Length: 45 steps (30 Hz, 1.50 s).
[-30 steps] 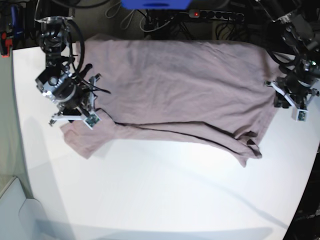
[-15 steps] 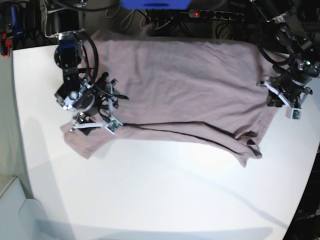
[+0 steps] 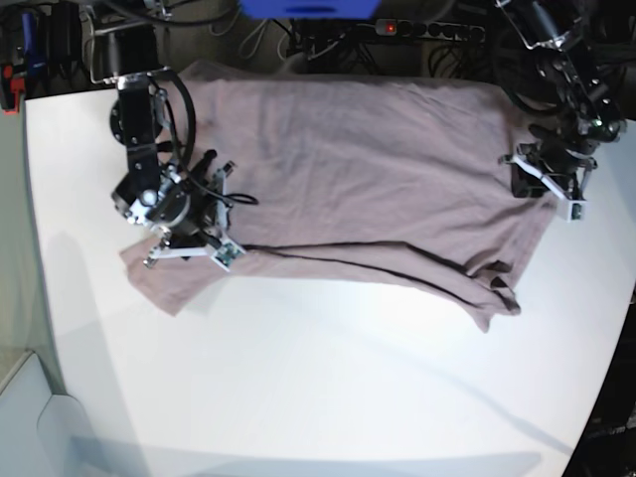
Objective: Layout the t-shirt on the table in an organized manner, then fold the t-shirt properly
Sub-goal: 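Drag the shirt side with the right gripper toward the hem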
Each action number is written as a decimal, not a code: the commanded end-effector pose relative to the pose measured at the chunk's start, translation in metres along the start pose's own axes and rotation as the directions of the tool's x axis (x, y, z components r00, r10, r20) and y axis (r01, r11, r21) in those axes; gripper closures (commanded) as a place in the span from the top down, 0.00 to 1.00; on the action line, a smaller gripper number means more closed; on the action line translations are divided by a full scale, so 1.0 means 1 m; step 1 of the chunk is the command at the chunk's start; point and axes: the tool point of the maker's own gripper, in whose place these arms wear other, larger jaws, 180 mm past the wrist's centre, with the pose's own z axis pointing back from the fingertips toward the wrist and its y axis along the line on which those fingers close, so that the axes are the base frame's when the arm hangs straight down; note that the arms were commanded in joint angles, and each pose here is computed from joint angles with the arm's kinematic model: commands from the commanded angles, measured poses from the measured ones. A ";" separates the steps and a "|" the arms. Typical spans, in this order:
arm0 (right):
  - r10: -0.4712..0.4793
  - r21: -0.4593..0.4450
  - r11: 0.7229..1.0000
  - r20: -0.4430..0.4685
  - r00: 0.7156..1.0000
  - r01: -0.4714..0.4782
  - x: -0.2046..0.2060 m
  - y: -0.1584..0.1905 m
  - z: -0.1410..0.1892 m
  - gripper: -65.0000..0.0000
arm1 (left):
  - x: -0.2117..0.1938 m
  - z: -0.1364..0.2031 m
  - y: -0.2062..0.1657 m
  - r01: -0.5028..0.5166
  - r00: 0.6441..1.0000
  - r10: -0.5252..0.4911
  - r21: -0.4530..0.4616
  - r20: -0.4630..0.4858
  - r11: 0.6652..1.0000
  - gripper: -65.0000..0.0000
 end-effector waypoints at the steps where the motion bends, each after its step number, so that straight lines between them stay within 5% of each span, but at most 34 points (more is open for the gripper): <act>1: -0.008 -0.028 1.000 0.021 1.000 0.009 0.005 -0.013 0.002 0.17 | -0.003 0.001 0.011 0.018 0.999 -0.017 0.024 -0.037 1.000 0.23; 13: -0.062 -0.045 0.997 -0.034 0.997 0.061 -0.013 -0.040 -0.009 0.09 | -0.015 -0.003 0.016 -0.017 0.999 0.018 0.021 -0.042 1.000 0.23; 18: -0.030 -0.116 0.993 0.040 0.999 0.035 0.016 -0.063 0.008 0.00 | -0.016 -0.003 0.016 -0.017 0.999 0.018 0.021 -0.045 1.000 0.23; 28: 0.015 -0.209 0.978 0.153 0.988 0.017 0.083 -0.119 0.023 0.00 | -0.026 -0.001 0.013 -0.021 0.998 0.022 0.019 -0.066 1.000 0.23; 34: 0.057 -0.182 0.983 0.153 0.987 -0.029 0.124 -0.144 0.006 0.00 | -0.043 0.005 0.015 -0.025 0.995 0.027 0.025 -0.098 0.999 0.23; 45: 0.095 -0.085 0.994 0.322 0.942 -0.071 0.191 -0.148 -0.017 0.00 | -0.068 0.017 0.020 -0.027 0.989 0.032 0.037 -0.145 0.999 0.23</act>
